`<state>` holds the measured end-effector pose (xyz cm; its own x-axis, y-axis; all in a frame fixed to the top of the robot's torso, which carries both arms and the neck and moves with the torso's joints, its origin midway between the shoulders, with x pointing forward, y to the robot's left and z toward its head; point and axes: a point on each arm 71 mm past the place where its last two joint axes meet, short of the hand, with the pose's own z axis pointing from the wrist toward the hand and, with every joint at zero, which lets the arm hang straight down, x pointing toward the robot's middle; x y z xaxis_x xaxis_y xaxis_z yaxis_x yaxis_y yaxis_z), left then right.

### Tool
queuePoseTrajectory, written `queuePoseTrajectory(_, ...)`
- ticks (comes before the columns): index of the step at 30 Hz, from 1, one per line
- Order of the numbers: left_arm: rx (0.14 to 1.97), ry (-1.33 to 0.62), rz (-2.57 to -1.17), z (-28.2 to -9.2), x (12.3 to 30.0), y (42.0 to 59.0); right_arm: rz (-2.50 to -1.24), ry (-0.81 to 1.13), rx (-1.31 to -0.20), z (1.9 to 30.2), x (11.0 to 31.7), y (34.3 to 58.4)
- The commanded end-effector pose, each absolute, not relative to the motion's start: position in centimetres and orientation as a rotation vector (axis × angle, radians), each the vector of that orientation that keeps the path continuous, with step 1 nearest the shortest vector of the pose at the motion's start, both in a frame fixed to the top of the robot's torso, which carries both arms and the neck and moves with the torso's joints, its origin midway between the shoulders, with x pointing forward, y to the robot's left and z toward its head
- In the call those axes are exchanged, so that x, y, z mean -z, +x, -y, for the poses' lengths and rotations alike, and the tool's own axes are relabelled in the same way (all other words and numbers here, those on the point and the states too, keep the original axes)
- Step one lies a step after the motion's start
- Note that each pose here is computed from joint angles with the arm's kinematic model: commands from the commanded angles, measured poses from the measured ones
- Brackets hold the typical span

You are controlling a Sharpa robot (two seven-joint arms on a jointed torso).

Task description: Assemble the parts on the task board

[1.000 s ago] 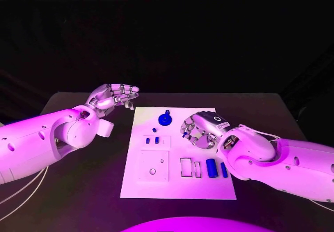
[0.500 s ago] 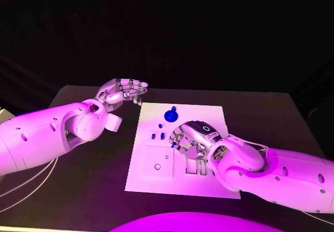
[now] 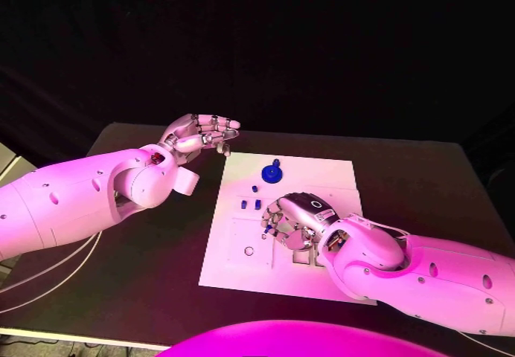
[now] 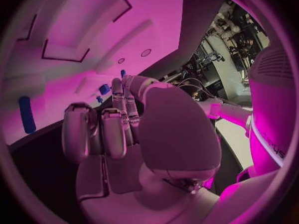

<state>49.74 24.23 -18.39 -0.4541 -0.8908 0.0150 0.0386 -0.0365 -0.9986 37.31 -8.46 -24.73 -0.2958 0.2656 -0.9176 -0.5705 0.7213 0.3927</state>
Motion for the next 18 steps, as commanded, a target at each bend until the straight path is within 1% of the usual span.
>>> queuePoseTrajectory(1,1.608,-0.925,-1.492,-23.92,18.27,49.69,-1.703,-0.276,-0.836,8.23,25.16,37.15)
queuePoseTrajectory(18,1.61,-0.925,-1.497,-23.87,18.29,49.67,-1.714,-0.287,-0.817,7.9,25.95,37.07)
